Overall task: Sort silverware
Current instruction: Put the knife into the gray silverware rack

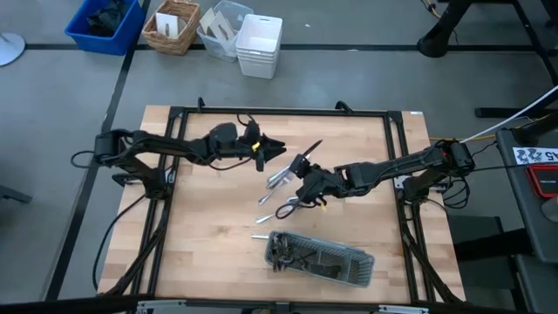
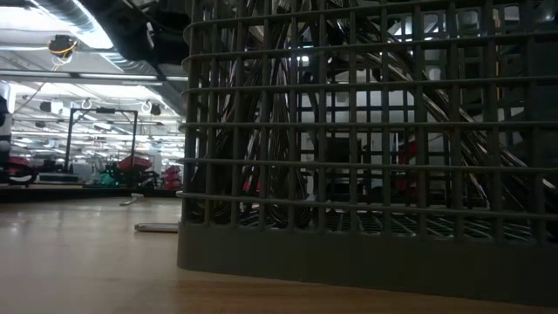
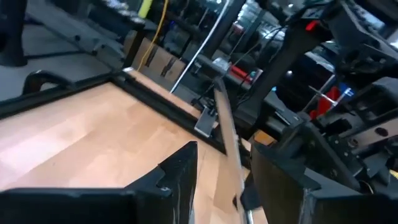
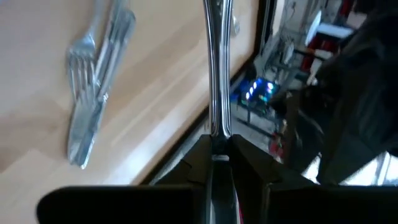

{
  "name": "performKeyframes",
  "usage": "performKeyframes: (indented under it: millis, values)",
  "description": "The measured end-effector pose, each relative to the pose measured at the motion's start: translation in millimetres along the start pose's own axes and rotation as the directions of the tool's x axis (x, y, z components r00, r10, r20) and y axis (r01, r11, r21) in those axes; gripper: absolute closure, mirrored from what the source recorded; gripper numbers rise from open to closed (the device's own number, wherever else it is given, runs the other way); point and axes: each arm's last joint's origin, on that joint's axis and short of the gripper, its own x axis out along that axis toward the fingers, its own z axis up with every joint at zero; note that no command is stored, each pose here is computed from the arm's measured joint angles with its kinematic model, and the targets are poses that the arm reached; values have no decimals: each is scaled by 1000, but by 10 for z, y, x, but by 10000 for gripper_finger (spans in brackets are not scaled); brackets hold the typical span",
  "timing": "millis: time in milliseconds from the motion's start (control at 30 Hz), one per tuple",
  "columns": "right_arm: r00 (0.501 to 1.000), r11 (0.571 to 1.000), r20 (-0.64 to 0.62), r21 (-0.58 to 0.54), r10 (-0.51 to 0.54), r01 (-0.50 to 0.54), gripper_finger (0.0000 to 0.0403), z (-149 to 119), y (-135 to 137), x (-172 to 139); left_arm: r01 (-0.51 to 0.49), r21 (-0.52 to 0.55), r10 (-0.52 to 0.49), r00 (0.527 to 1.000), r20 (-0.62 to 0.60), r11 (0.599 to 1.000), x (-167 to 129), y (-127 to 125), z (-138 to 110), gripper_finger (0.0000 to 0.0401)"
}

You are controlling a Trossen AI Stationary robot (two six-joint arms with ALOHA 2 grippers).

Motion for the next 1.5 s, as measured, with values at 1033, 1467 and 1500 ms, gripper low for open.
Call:
performKeyframes:
  millis: [1033, 1467, 1500]
  values:
    - [999, 1000, 31, 19, 23, -24, 354, 7, 18, -1, 115, -121, -154, 908, -390, 986, -25, -84, -351, 258]
    - [999, 1000, 32, 23, 19, -20, 354, 8, 13, -1, 119, -58, -132, 912, -388, 991, -19, -156, -397, 258]
    - [999, 1000, 32, 24, 18, -19, 354, 7, 12, 0, 112, -55, -124, 914, -385, 992, -19, -153, -397, 258]
